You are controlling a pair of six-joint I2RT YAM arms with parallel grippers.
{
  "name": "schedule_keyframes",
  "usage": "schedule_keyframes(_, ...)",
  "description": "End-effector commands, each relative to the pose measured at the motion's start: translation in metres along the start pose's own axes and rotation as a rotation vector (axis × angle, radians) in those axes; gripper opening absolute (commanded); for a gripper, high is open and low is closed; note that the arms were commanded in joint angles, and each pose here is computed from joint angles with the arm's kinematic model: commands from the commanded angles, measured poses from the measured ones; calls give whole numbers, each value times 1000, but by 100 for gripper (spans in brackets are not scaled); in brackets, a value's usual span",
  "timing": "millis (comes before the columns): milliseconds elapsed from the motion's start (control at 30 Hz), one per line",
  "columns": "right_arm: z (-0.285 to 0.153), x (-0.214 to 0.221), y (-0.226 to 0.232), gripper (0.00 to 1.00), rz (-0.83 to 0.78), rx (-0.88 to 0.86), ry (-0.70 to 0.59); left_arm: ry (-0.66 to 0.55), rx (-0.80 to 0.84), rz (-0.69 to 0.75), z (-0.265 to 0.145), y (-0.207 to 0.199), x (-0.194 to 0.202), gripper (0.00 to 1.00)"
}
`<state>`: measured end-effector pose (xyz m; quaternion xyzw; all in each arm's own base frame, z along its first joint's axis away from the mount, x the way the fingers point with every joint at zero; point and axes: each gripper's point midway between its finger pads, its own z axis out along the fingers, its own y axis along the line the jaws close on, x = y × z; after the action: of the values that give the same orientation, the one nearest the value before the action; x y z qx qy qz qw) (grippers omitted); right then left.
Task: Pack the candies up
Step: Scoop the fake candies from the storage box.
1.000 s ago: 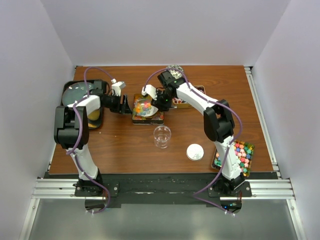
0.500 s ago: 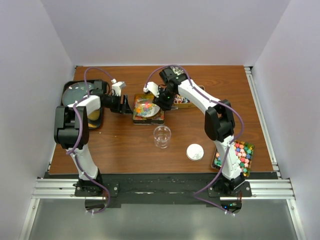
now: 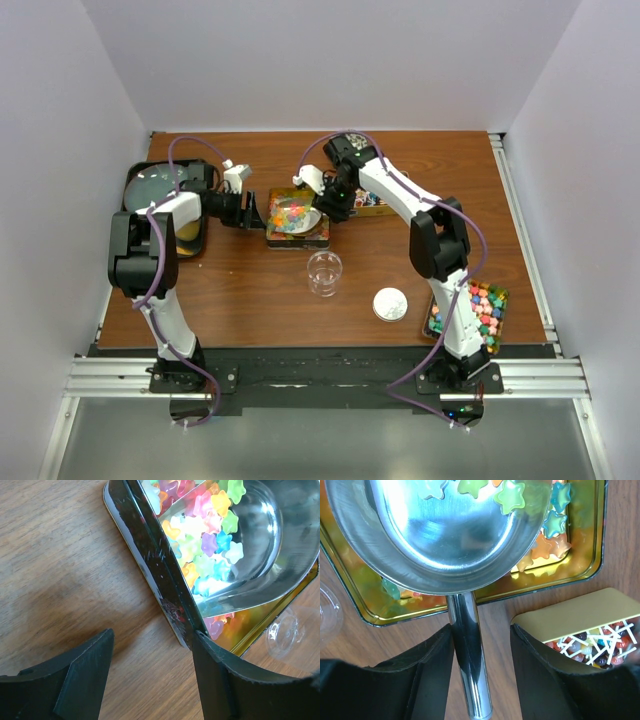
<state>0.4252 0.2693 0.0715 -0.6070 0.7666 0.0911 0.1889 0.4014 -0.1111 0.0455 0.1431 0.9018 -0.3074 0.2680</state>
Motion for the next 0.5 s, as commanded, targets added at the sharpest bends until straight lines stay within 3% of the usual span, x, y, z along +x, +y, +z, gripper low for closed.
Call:
schedule_keyframes(0, 13, 8, -2, 51, 11, -22, 35, -22, 29, 6, 0, -7, -5, 68)
schedule_keyframes(300, 22, 9, -2, 45, 0, -27, 40, -19, 22, 9, -2, -7, -3, 68)
schedule_keyframes(467, 10, 3, -5, 47, -9, -6, 23, -19, 25, 10, -1, -7, -3, 68)
